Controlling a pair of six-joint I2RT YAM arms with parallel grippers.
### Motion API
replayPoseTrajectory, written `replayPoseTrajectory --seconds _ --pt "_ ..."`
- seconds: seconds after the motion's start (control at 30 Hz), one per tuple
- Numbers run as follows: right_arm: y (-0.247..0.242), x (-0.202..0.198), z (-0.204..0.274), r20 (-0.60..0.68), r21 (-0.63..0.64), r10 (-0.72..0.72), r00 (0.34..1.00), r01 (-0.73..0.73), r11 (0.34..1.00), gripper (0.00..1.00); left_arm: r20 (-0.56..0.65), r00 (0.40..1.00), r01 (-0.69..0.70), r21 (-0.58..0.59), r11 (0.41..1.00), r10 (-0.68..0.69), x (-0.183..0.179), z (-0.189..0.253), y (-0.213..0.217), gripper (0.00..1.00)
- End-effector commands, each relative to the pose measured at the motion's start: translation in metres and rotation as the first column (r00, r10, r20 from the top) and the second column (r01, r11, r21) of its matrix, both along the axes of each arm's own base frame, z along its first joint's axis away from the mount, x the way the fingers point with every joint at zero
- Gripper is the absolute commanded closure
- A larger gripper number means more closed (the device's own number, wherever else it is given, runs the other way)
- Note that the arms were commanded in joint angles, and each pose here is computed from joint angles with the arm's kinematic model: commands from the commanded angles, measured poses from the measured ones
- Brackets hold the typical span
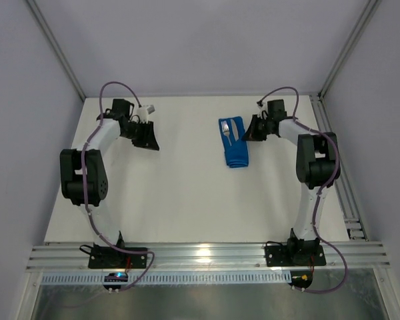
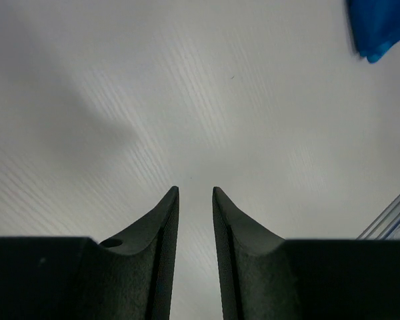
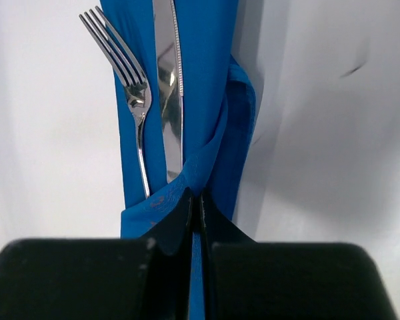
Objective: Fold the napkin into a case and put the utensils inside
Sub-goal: Move the smaller rectangle folded napkin to the center of the board, then reset both arms
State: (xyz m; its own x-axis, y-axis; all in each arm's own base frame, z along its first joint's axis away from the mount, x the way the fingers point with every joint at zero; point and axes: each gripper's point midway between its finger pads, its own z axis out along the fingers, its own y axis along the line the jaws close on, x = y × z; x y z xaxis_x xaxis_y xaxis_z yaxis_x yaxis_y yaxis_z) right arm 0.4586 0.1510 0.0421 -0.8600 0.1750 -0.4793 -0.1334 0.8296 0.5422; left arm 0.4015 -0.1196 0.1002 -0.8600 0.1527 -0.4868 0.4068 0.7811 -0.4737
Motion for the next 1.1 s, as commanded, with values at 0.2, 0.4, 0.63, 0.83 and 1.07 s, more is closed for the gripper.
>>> replayPoseTrajectory --seconds 0.2,0.4,0.63,0.83,1.07 --pt "-0.113 0.073 0.014 -0.031 -0.135 -0.127 0.991 0.122 0.983 0.96 0.088 0.996 -0.025 0.010 1.000 0.024 -0.004 0.030 0.032 0.72" --pt "-0.170 0.100 0.008 -0.022 -0.144 -0.229 0.973 0.223 0.964 0.96 0.093 0.995 -0.037 0.019 0.999 0.035 -0.006 0.032 0.045 0.72" --pt "-0.189 0.114 -0.010 -0.017 -0.167 -0.219 0.976 0.213 0.963 0.85 0.087 0.996 -0.036 0.028 0.999 0.034 -0.009 0.032 0.047 0.71" --pt "-0.197 0.117 0.034 0.082 -0.195 -0.194 0.978 0.207 0.959 0.23 0.091 0.996 -0.022 0.016 1.000 0.021 -0.011 0.040 0.044 0.20" --pt "-0.246 0.093 0.138 0.240 -0.253 -0.324 0.915 0.381 0.889 0.02 0.119 0.992 -0.059 0.114 0.992 0.045 -0.025 0.050 0.060 0.01"
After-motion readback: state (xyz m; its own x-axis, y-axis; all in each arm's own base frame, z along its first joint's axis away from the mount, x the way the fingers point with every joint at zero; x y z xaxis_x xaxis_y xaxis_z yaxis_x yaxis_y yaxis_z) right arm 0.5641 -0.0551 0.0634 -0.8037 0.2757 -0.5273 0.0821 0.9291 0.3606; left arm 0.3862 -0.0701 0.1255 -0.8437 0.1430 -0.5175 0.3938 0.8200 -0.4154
